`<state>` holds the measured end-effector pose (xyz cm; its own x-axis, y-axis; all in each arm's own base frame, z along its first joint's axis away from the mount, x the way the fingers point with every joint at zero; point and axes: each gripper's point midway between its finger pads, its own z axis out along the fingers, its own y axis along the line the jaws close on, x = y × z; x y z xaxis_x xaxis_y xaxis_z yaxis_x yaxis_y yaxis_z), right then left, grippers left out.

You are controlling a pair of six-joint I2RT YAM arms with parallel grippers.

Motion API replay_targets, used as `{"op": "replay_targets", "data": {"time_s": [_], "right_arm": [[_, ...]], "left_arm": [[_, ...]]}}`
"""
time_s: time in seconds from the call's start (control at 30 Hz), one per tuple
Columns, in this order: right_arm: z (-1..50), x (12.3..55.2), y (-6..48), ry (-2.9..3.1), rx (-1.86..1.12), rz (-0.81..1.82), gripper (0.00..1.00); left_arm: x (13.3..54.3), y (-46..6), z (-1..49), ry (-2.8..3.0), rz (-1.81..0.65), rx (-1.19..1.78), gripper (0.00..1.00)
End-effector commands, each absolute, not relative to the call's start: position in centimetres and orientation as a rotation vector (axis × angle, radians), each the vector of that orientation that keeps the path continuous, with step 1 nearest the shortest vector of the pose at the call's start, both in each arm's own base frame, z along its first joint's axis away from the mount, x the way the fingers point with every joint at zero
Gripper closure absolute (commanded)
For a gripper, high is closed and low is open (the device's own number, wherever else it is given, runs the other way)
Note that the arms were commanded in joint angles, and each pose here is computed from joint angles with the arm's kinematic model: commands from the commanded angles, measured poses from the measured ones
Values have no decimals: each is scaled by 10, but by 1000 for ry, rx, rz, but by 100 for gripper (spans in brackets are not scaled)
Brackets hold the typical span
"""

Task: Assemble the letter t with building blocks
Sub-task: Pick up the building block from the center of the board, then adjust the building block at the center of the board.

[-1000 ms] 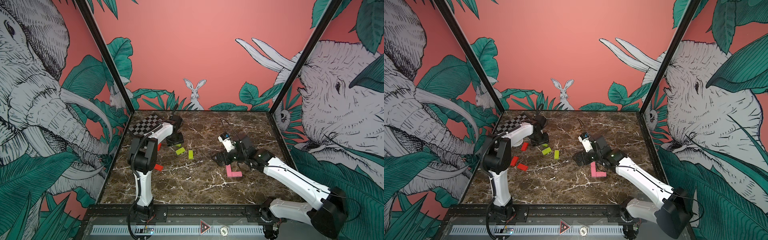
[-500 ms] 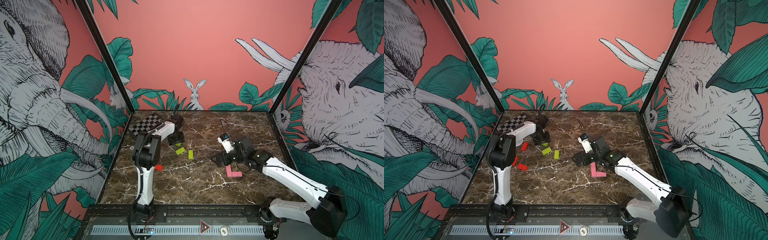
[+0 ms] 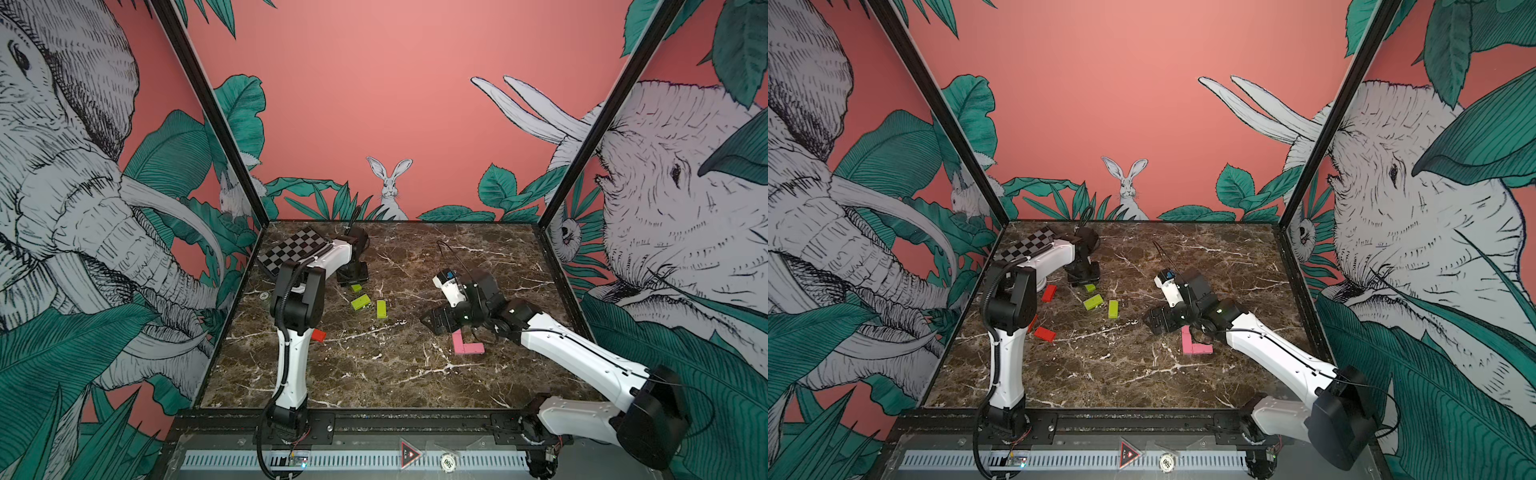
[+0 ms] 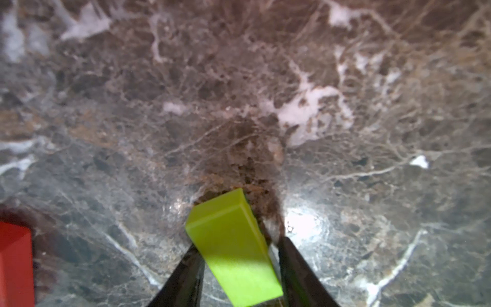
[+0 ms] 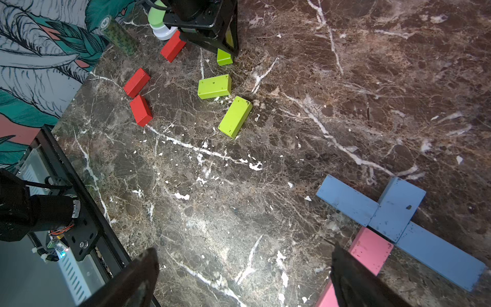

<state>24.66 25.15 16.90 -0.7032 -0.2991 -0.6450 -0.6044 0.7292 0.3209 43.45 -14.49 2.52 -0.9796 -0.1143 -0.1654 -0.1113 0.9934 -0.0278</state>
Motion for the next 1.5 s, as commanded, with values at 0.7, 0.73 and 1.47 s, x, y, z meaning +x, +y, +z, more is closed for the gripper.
{"op": "replay_targets", "data": {"time_s": [0.7,0.73,1.47], "right_arm": [[176,249,252,2307,-736,682,2],[176,249,252,2307,-742,686,2],[171,239,243,2306,-796,648,1]], "left_arm": [[366,-161,152,2461,-62,1060,85],[357,-160,150,2439,-21,1145,84],[299,-181,66,2361,-58,1876,80]]}}
